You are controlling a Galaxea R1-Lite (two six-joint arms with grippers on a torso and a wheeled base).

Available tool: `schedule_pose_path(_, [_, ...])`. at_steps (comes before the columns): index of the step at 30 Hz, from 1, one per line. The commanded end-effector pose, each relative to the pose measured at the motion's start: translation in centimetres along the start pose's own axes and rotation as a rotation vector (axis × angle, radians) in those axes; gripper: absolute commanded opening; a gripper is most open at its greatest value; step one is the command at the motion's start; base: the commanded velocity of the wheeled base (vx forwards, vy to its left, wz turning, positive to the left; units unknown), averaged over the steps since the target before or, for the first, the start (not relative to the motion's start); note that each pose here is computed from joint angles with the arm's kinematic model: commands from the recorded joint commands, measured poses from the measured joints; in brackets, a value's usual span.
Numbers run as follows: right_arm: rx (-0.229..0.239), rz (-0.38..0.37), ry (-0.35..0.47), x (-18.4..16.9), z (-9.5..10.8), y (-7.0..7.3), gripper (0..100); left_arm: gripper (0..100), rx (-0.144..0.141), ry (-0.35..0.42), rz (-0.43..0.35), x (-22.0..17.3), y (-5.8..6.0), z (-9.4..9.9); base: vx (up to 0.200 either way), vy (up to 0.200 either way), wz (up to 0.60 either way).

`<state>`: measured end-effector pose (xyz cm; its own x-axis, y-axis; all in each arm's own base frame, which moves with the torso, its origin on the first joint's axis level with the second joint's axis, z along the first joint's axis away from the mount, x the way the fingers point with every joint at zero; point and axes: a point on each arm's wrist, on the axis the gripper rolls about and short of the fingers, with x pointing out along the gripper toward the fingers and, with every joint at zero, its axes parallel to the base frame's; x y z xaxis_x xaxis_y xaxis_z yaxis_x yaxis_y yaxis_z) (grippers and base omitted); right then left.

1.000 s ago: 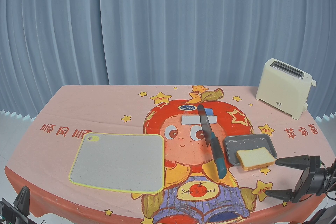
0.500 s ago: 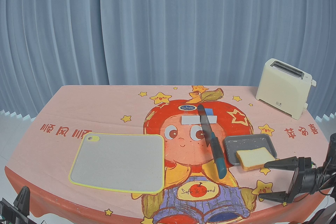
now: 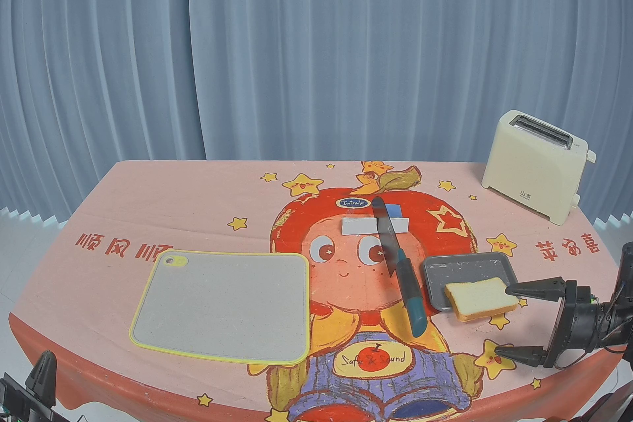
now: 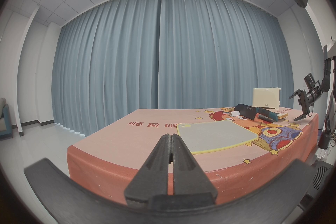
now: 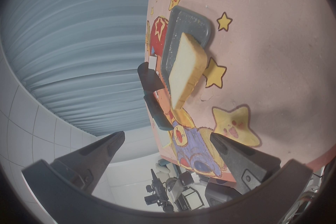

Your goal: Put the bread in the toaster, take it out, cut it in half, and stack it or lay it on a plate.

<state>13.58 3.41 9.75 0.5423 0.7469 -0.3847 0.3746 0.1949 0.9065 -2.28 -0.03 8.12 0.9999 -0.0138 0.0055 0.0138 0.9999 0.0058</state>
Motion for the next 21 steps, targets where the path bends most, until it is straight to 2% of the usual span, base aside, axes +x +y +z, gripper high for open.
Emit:
schedule_pose_path(1, [0.009,0.003,-0.020,0.1,0.6,0.0,100,0,0.000,0.010,0.000,0.1,0.0,-0.5,0.000,0.000,0.00])
schedule_pose_path(14, [0.013,0.008,-0.047,0.1,1.1,-0.1,100,0,0.000,0.010,0.000,0.1,0.0,-0.5,0.000,0.000,0.00])
schedule_pose_path(21, [0.036,0.001,-0.067,0.4,1.8,-0.3,100,0,0.000,0.010,0.000,0.1,0.0,-0.5,0.000,0.000,0.00])
